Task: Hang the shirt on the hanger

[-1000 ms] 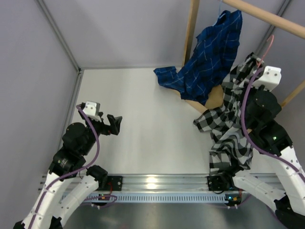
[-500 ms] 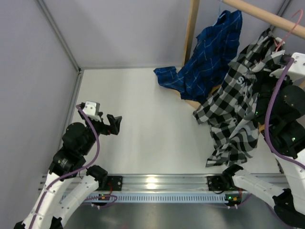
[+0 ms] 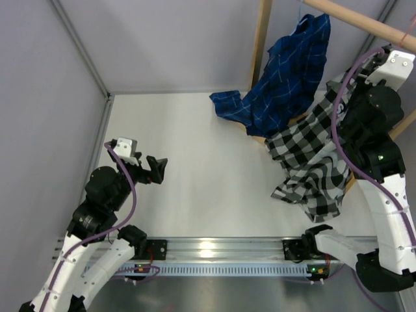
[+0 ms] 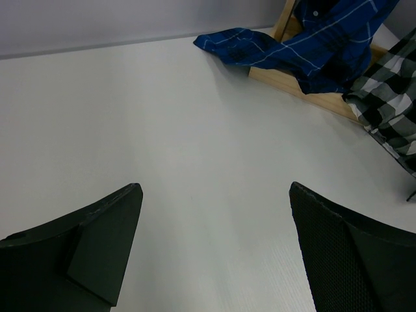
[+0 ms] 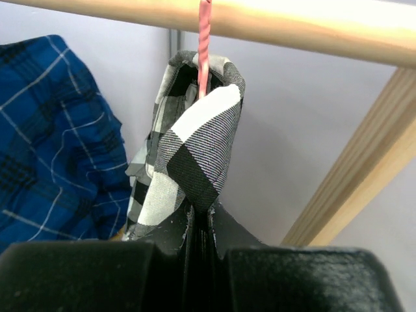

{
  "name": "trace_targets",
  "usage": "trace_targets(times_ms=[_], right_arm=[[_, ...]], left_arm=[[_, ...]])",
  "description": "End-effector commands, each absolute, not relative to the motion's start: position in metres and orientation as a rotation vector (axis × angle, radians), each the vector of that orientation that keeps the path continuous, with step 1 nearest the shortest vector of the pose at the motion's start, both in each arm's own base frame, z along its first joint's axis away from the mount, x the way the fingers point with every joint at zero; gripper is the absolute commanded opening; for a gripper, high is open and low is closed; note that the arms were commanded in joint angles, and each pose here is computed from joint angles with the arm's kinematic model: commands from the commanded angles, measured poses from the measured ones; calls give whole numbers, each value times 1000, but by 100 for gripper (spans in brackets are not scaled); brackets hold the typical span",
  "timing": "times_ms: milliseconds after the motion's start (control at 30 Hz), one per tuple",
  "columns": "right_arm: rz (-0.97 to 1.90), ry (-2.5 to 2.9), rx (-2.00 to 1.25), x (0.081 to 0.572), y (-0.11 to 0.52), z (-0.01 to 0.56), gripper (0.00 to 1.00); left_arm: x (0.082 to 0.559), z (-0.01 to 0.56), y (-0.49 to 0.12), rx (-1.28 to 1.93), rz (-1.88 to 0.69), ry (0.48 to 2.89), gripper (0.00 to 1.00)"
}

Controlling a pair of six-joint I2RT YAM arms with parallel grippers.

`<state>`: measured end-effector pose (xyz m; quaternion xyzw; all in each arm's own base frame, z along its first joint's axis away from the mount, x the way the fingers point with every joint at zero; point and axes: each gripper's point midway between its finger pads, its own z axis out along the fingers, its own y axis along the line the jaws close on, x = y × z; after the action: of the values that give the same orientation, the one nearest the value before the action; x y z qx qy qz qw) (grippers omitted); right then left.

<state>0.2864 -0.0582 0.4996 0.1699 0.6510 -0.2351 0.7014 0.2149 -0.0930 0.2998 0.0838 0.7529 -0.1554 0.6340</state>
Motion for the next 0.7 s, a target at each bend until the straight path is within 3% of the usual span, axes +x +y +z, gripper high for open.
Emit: trace_targets(times_ms=[0,500,667], right_arm=[[-457,1340,478,273,-71,517,0],[-518,1436,519,321,-73,412,0],[-513,1402,530,336,-71,405,0]], left_arm=[[220,311,-98,190,-379,1670,98],[227,305,-94,171,-356,1697,98],[228,305,-93,170,-354,1699,98]])
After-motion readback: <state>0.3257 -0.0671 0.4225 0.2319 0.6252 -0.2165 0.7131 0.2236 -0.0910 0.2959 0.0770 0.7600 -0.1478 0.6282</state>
